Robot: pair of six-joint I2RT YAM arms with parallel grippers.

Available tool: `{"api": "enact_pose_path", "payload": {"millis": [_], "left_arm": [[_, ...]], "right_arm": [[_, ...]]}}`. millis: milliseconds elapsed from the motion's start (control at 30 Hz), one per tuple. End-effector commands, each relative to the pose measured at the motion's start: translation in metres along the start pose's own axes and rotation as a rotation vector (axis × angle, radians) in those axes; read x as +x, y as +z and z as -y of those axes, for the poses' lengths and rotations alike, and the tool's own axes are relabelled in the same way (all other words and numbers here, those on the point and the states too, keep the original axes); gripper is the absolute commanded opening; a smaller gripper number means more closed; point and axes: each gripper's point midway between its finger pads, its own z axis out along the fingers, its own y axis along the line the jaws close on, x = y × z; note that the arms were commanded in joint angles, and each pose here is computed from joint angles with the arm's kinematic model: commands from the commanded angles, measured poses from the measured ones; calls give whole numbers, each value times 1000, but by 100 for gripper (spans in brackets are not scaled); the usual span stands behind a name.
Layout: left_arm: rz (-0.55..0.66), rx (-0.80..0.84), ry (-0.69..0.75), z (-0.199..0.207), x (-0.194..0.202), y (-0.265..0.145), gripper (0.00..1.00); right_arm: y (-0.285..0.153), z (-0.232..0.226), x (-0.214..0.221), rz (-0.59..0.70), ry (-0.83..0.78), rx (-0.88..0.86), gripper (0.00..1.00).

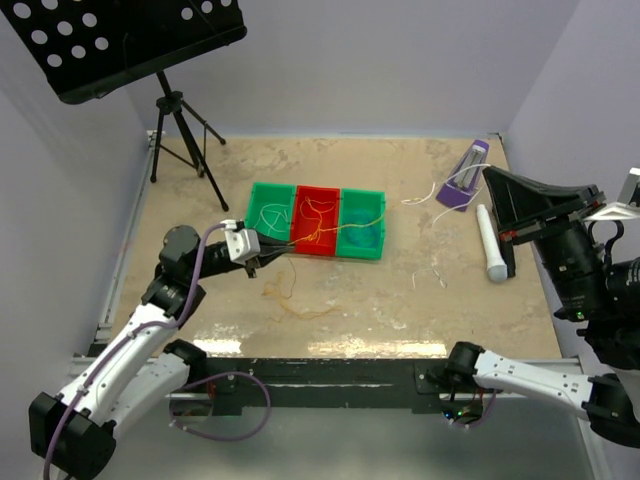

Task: Untangle the cables

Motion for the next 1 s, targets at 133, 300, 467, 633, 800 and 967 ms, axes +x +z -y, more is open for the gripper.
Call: {"api": "enact_pose_path", "payload": {"millis": [133, 300, 467, 633, 800, 967], "left_arm": [[-34, -43, 16, -1, 8, -9, 0], [-60, -85, -20, -2, 19, -14, 0], [-121, -131, -118, 0, 44, -19, 0], [-58, -98, -111, 5, 23, -17, 0], [66, -32, 14, 6, -54, -16, 0], [137, -31, 100, 14, -120, -32, 0]], "right_arm": [[-4, 14, -51, 100, -23, 93, 0], [-16, 27, -83, 167, -7, 140, 0], [-26, 25, -105, 239, 29, 105, 0], [6, 4, -68, 155, -10, 77, 0], [48, -15, -4, 52, -40, 68, 0], [85, -38, 33, 16, -72, 40, 0]]}}
